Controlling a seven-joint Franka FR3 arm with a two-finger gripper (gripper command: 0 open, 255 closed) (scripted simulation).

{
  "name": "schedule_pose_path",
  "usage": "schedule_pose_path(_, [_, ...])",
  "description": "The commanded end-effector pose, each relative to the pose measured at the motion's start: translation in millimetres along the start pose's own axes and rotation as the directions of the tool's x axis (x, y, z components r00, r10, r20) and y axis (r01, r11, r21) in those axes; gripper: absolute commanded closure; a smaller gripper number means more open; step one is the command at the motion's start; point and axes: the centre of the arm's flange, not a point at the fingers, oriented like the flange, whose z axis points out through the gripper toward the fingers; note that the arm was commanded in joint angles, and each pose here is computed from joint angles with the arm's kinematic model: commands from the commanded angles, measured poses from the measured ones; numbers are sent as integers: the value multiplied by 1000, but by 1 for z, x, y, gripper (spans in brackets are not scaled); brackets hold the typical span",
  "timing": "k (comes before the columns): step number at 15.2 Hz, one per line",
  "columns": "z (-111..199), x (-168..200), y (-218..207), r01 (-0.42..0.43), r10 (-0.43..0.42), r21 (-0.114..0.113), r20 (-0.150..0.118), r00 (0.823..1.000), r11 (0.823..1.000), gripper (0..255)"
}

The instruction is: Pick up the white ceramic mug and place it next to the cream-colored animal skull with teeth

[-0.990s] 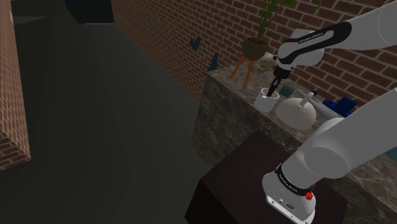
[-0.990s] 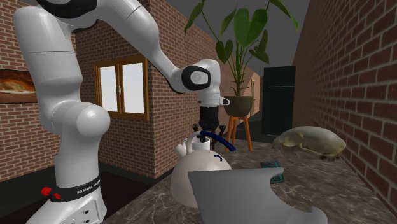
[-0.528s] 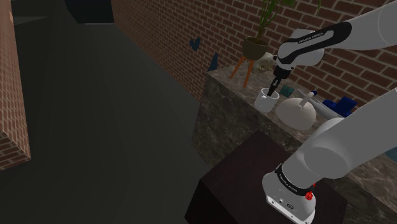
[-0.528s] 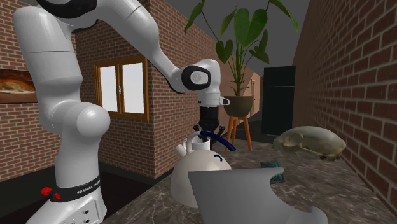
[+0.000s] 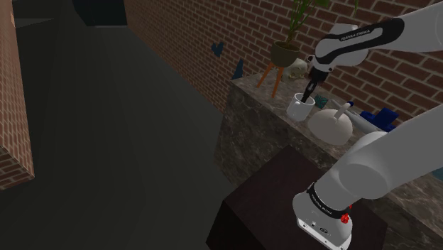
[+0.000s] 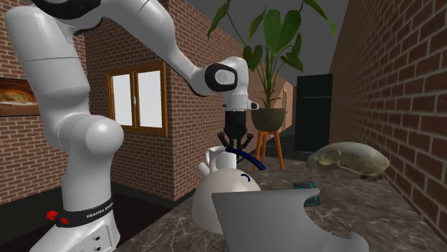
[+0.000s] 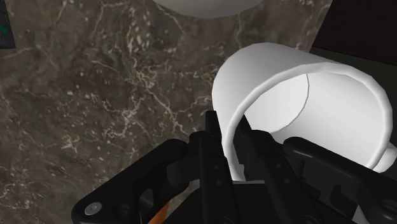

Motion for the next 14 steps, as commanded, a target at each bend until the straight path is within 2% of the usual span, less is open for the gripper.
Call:
schedule_pose_path(1, [-11, 0, 0, 0, 0, 0, 0, 1000, 1000, 255])
schedule_pose_path(14, [-80, -1, 0, 0, 0, 0, 0, 1000, 1000, 255])
